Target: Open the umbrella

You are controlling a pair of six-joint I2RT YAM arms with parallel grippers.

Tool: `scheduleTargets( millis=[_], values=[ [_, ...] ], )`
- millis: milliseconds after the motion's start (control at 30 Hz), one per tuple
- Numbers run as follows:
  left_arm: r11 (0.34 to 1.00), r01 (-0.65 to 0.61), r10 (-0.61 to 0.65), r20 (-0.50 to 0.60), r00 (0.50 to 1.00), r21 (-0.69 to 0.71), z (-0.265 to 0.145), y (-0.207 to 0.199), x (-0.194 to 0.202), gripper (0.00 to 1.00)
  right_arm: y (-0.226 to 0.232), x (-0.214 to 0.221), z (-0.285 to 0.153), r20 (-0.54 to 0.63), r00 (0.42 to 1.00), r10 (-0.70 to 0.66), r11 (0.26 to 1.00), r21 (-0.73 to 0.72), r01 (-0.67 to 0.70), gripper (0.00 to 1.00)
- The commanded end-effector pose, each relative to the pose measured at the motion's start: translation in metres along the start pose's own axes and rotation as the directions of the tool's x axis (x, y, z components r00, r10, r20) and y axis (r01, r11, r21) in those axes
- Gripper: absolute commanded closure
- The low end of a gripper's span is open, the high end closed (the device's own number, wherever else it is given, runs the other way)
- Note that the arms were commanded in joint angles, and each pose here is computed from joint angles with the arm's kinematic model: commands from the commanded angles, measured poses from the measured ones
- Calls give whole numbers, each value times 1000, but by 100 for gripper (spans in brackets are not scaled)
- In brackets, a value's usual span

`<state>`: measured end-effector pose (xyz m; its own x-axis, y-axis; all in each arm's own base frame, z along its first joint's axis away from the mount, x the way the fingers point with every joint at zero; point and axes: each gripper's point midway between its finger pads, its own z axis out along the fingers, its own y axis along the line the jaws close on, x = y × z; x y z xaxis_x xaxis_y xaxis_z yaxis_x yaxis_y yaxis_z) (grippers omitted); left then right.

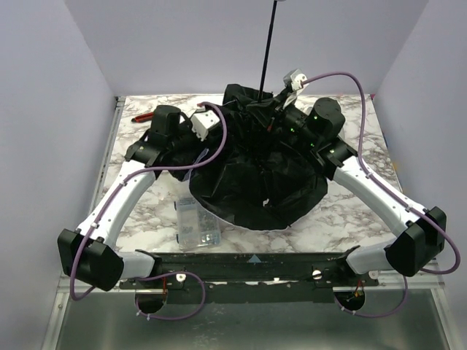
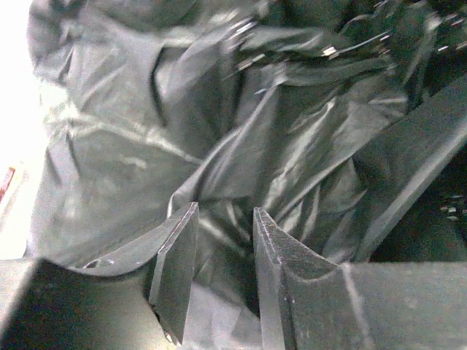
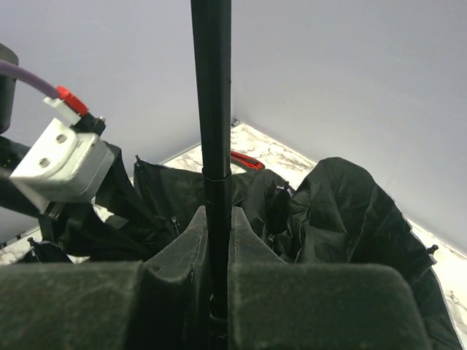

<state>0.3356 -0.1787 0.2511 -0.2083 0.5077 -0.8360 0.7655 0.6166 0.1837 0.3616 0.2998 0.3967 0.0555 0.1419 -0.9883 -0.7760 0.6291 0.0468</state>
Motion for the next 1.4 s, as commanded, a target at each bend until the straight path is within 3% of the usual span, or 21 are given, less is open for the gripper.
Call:
scheduleTargets(
  millis=[0,133,300,433,567,700,933,1133,1367],
  values=[
    [999,36,-36,-19,999,-35,-9,18,15,61,6,-59,-11,130,989,-68,997,-14,70,100],
    [995,0,-17,173,985,96,-25,3,-30,49,12,-51,-12,111,991,-69,996,-53,76,100],
    [968,-131,22,449,893,214,-67,-22,-114,44,31,-33,-14,57,997,-50,984,-170,59,100],
    [929,-217,26,534,845,299,-89,-39,-155,44,36,-22,-15,30,999,-42,978,-203,47,100],
    [898,-238,5,533,846,370,-87,-53,-175,47,38,-20,-13,28,999,-44,974,-223,49,100],
    [825,-280,-11,509,861,491,-77,-76,-167,63,48,-29,-12,58,998,-32,960,-277,46,100],
    [708,-369,32,495,869,602,-69,-109,-137,78,72,-41,-20,80,997,-4,913,-406,36,100],
    [678,-389,108,438,892,624,-49,-130,-109,82,69,-54,-11,121,993,-2,917,-396,50,100],
    [605,-472,213,440,872,641,-46,-159,-64,83,55,-80,4,187,981,-43,930,-351,108,100]
  ],
)
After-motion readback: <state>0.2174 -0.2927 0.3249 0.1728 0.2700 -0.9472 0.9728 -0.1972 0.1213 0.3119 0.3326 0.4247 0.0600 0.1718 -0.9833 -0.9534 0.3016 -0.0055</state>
